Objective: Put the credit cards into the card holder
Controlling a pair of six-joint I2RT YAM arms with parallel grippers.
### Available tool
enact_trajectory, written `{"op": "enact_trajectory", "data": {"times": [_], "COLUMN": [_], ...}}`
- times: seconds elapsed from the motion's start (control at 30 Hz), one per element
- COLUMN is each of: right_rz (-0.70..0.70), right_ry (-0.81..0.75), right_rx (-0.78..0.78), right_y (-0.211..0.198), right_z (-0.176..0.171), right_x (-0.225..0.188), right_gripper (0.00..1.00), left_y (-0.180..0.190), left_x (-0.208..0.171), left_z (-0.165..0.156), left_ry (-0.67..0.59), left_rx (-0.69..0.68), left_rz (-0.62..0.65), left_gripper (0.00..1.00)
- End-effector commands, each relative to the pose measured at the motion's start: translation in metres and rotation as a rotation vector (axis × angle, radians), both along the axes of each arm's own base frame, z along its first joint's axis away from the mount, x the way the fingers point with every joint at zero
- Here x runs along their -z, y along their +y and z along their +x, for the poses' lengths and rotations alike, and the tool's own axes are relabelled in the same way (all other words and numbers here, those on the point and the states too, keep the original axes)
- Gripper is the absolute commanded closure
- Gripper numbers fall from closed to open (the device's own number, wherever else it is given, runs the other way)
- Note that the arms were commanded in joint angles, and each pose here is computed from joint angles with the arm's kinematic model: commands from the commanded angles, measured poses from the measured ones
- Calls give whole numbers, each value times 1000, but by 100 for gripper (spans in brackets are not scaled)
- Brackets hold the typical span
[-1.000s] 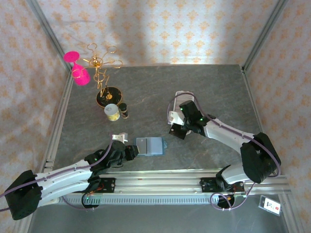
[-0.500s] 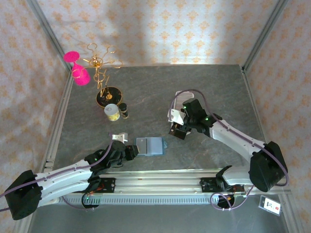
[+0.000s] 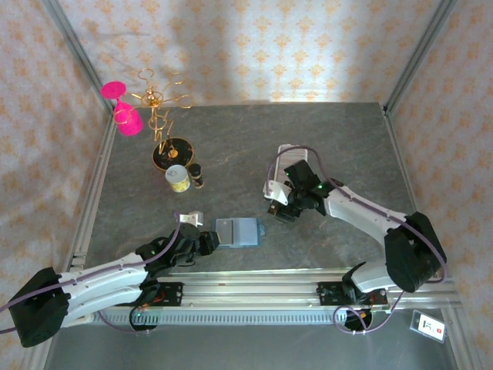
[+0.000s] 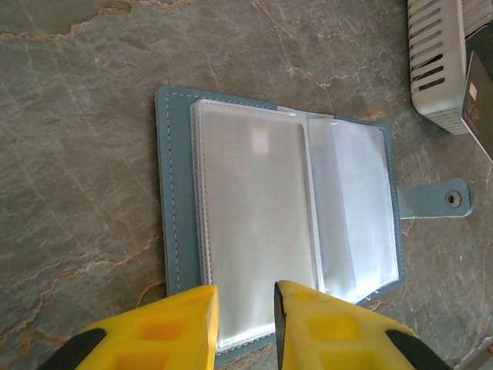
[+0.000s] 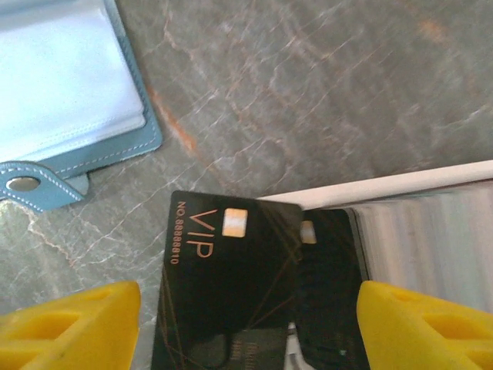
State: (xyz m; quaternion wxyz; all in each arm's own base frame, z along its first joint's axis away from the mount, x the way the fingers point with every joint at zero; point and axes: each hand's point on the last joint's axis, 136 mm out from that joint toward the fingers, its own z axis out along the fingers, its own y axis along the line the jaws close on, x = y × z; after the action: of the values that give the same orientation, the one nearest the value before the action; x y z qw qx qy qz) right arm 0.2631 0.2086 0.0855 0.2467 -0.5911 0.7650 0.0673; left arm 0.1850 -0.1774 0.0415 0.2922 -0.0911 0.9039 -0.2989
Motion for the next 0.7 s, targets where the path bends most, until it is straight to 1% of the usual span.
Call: {"op": "enact_trajectory", "data": {"times": [0.0,0.13,0.27,0.5,0.67], "right_rz": [-9,-23,-39,-76,-104], "right_ry": [43,44,42,43,37], "right_rx": [8,15,26,44,56], "right_y": [3,4,3,0,-3], "right_z": [-2,0,4,10,14], "right_x": [2,6,10,18,23], "right_gripper": [24,15,9,5,3], "left_y": [4,5,5,4,2], "left_x": [-2,-3,-3,-6,-9], "left_z": [2,2,2,3,4], "left_ry": [-4,-6,-9,-13,-17], "left_rx": [-17,-19,-21,-21,-21], "left_rz": [5,3,3,-1,-12], "left_gripper": [73,73,73,74,74]}}
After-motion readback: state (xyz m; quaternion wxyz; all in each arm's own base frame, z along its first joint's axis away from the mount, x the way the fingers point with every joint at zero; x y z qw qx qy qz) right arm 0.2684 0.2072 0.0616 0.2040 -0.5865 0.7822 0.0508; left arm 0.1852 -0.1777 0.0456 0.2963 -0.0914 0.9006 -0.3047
